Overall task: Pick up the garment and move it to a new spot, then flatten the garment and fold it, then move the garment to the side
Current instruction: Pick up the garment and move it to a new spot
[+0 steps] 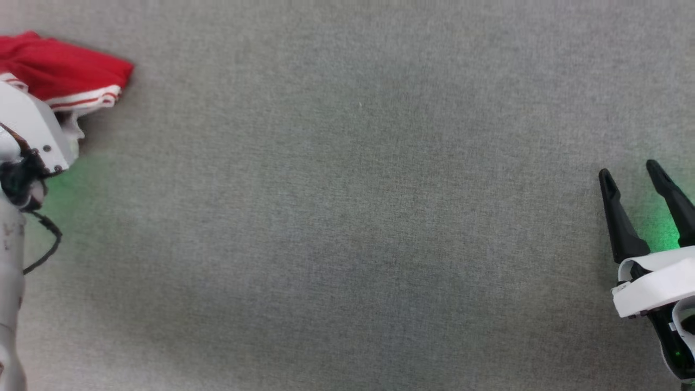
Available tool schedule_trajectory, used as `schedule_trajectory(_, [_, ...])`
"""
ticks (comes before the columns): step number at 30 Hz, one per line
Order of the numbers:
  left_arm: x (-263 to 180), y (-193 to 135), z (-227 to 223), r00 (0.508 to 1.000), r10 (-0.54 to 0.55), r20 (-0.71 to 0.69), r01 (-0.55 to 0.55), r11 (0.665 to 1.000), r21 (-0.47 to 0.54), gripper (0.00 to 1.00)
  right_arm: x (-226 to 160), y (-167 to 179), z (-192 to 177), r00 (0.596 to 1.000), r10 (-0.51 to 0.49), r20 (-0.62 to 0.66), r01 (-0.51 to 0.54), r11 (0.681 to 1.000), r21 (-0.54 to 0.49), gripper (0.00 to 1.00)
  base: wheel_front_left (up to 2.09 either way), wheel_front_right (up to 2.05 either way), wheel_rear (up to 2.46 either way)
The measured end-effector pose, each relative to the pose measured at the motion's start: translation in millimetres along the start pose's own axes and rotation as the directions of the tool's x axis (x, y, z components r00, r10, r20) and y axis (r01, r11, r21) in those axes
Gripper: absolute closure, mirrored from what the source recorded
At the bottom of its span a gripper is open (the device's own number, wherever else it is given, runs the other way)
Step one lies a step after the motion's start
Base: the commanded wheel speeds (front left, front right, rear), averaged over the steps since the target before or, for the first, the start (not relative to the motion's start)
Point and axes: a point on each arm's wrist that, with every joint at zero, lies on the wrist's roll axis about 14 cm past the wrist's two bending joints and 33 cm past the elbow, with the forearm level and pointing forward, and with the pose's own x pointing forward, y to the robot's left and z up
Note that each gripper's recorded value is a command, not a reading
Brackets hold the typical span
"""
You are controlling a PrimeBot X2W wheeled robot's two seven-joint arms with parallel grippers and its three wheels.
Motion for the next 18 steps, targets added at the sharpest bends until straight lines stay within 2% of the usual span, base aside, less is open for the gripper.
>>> schedule_trajectory(4, [-23.4,14.1,37.6,0.991,0.029,0.128,-0.039,0.996,0.076,1.00,-3.6,7.6,11.8,0.999,0.007,0.034,-0.007,1.000,0.008,0.00,0.00,0.00,0.00])
schedule_trajectory(8, [-51.4,10.4,71.3,0.969,-0.001,0.249,-0.036,0.989,0.141,1.00,-11.0,17.1,20.3,0.998,0.015,0.058,-0.016,1.000,0.018,0.00,0.00,0.00,0.00])
schedule_trajectory(18, [-151.6,26.6,147.4,0.862,-0.036,0.505,-0.071,0.979,0.191,1.00,-33.1,40.6,55.8,0.988,0.038,0.151,-0.042,0.999,0.024,0.00,0.00,0.00,0.00])
